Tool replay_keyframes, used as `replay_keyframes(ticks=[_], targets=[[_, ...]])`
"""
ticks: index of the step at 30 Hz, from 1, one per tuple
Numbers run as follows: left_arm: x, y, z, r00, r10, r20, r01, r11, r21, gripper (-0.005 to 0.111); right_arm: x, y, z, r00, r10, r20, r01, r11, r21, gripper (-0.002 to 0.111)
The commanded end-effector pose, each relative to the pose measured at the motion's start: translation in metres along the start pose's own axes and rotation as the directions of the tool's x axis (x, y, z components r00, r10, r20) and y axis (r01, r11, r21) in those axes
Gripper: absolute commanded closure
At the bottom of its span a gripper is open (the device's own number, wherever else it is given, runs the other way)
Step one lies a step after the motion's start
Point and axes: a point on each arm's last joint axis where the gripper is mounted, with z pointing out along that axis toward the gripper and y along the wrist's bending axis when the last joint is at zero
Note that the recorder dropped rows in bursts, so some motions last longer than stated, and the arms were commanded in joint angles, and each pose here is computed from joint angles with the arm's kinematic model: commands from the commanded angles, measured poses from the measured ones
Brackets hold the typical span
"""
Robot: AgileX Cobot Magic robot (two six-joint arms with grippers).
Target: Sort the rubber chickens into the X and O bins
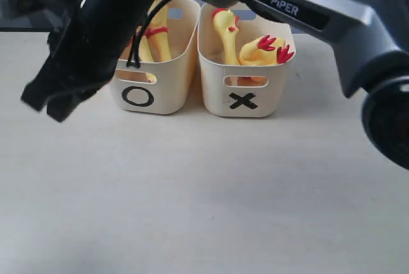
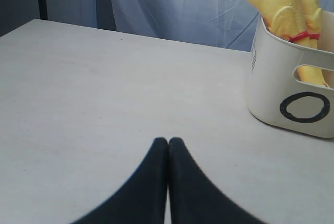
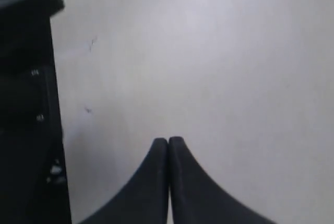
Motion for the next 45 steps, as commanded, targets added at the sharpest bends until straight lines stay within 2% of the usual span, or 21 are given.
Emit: replay_keyframes(ticks=[1, 5, 8, 10, 16, 19, 23, 26, 28, 30, 35, 38, 40, 41, 42, 44, 45], targets=[[-0.001, -0.001, 0.0, 1.0, 0.001, 0.006, -0.001, 1.0, 0.01, 0.107, 0.022, 0.043, 0.004, 0.974, -0.077, -0.212, 0.109, 0.983, 0.145, 0.109], [-0.001, -0.001, 0.0, 1.0, 0.001, 0.006, -0.001, 1.0, 0.01, 0.107, 0.045, 0.077, 0.0, 0.944, -0.083, -0.32, 0.158, 0.964, 0.214, 0.109], [-0.001, -0.001, 0.0, 1.0, 0.001, 0.006, -0.001, 1.0, 0.01, 0.107, 0.064, 0.096, -0.01, 0.939, -0.03, -0.342, 0.114, 0.967, 0.229, 0.109], [-0.001, -0.001, 0.0, 1.0, 0.001, 0.006, -0.001, 1.0, 0.01, 0.107, 0.082, 0.101, -0.016, 0.933, 0.034, -0.358, 0.059, 0.968, 0.245, 0.109], [-0.001, -0.001, 0.0, 1.0, 0.001, 0.006, -0.001, 1.0, 0.01, 0.107, 0.14, 0.119, -0.047, 0.91, 0.069, -0.409, 0.039, 0.968, 0.249, 0.109], [-0.001, -0.001, 0.0, 1.0, 0.001, 0.006, -0.001, 1.0, 0.01, 0.107, 0.171, 0.13, -0.062, 0.905, 0.121, -0.408, -0.01, 0.964, 0.264, 0.109], [-0.001, -0.001, 0.0, 1.0, 0.001, 0.006, -0.001, 1.0, 0.01, 0.107, 0.208, 0.138, -0.084, 0.906, 0.103, -0.41, 0.027, 0.954, 0.299, 0.109], [-0.001, -0.001, 0.0, 1.0, 0.001, 0.006, -0.001, 1.0, 0.01, 0.107, 0.227, 0.14, -0.106, 0.919, 0.057, -0.389, 0.102, 0.922, 0.374, 0.109], [-0.001, -0.001, 0.0, 1.0, 0.001, 0.006, -0.001, 1.0, 0.01, 0.107, 0.239, 0.139, -0.12, 0.925, 0.024, -0.38, 0.16, 0.882, 0.443, 0.109], [-0.001, -0.001, 0.0, 1.0, 0.001, 0.006, -0.001, 1.0, 0.01, 0.107, 0.249, 0.139, -0.133, 0.937, 0.032, -0.348, 0.165, 0.838, 0.52, 0.109], [-0.001, -0.001, 0.0, 1.0, 0.001, 0.006, -0.001, 1.0, 0.01, 0.107, 0.277, 0.144, -0.161, 0.977, 0.085, -0.197, 0.059, 0.777, 0.627, 0.109], [-0.001, -0.001, 0.0, 1.0, 0.001, 0.006, -0.001, 1.0, 0.01, 0.107, 0.299, 0.145, -0.184, 0.987, 0.147, -0.063, -0.066, 0.733, 0.678, 0.109], [-0.001, -0.001, 0.0, 1.0, 0.001, 0.006, -0.001, 1.0, 0.01, 0.107, 0.312, 0.146, -0.202, 0.99, 0.143, 0.02, -0.111, 0.669, 0.735, 0.109], [-0.001, -0.001, 0.0, 1.0, 0.001, 0.006, -0.001, 1.0, 0.01, 0.107, 0.316, 0.145, -0.21, 0.99, 0.119, 0.075, -0.133, 0.62, 0.773, 0.109], [-0.001, -0.001, 0.0, 1.0, 0.001, 0.006, -0.001, 1.0, 0.01, 0.107, 0.32, 0.147, -0.222, 0.987, 0.052, 0.152, -0.155, 0.551, 0.82, 0.109], [-0.001, -0.001, 0.0, 1.0, 0.001, 0.006, -0.001, 1.0, 0.01, 0.107, 0.327, 0.15, -0.235, 0.963, 0.006, 0.27, -0.246, 0.425, 0.871, 0.109], [-0.001, -0.001, 0.0, 1.0, 0.001, 0.006, -0.001, 1.0, 0.01, 0.107, 0.331, 0.153, -0.242, 0.938, -0.039, 0.345, -0.313, 0.338, 0.888, 0.109]])
